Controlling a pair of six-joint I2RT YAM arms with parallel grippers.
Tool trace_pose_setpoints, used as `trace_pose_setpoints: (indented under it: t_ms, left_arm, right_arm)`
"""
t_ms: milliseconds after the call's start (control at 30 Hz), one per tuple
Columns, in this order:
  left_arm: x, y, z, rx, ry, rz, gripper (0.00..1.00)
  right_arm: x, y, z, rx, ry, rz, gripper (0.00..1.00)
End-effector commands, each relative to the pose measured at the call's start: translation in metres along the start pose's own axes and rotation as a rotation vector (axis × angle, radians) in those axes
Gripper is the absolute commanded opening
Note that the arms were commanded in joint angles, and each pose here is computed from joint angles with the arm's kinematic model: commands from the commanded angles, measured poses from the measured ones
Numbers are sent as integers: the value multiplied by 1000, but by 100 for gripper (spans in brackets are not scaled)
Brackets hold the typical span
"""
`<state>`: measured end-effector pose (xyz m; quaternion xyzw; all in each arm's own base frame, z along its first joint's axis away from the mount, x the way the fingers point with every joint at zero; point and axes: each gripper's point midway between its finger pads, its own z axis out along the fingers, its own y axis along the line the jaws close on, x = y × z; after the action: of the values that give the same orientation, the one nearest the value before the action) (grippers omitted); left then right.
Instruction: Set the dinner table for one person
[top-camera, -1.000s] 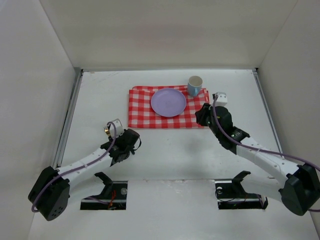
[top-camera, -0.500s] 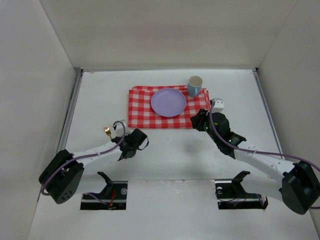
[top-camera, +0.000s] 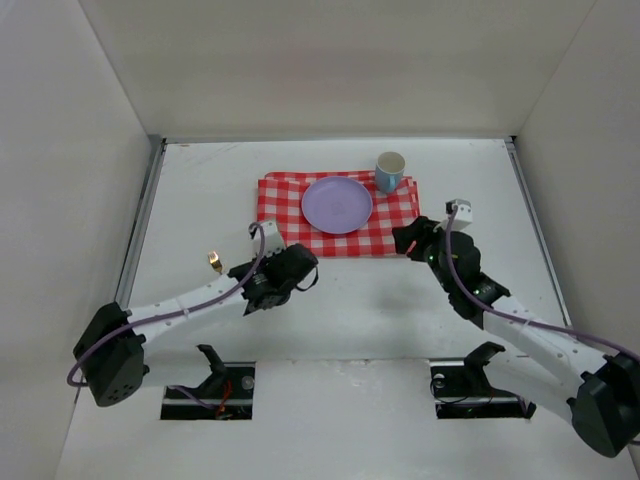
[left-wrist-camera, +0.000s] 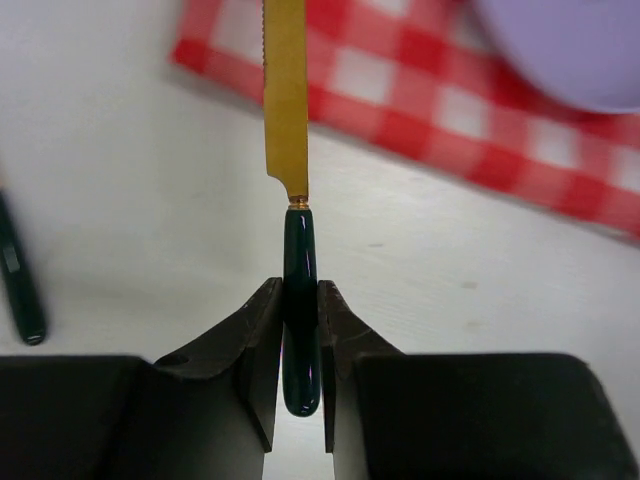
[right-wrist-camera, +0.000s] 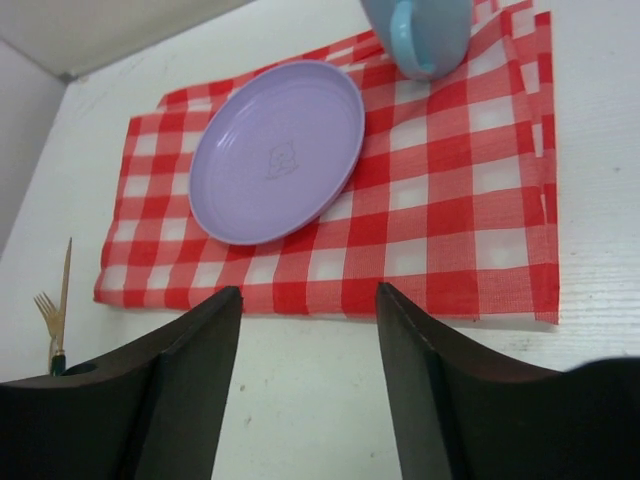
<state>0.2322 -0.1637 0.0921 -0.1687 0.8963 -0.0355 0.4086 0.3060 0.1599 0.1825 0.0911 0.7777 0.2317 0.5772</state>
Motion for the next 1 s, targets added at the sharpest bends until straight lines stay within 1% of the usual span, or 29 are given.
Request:
trace_pose_setpoints:
  t_ms: [0,133,200,300,400,500,633,833,967]
  left_arm:
    - [-28,-65,-24,146,-45,-17,0]
    - [-30,-145,-31,325,-19,-12,0]
    - [-30,-181,-31,378,-4,-11,0]
    - [-25,-224,-27,430,13,6,0]
    - [-13,-256,-15,452,43,20,0]
    - [0,-280,-3,470,82,13,0]
    - [13,-301,5,487,106,12,0]
    - [25,-320,14,506,133,17,0]
    - [30,-328,25,509,150,5,0]
  right_arm:
    - [-23,-11,-1,33,-96,81,66]
    - [-28,-46,-3,144,-127,122,73]
    - [-31,-58,-5,180,-144,150,75]
    - [-34,-62,-7,179,-152,171,75]
    - [-34,-64,-8,181,-160,179,76]
    - [-35,-65,-9,181,-160,182,76]
    - [-38,-71,-13,200,-187,202,76]
    - [-46,-84,-20,225,-232,240,76]
    - [-46,-86,-21,223,-230,248,76]
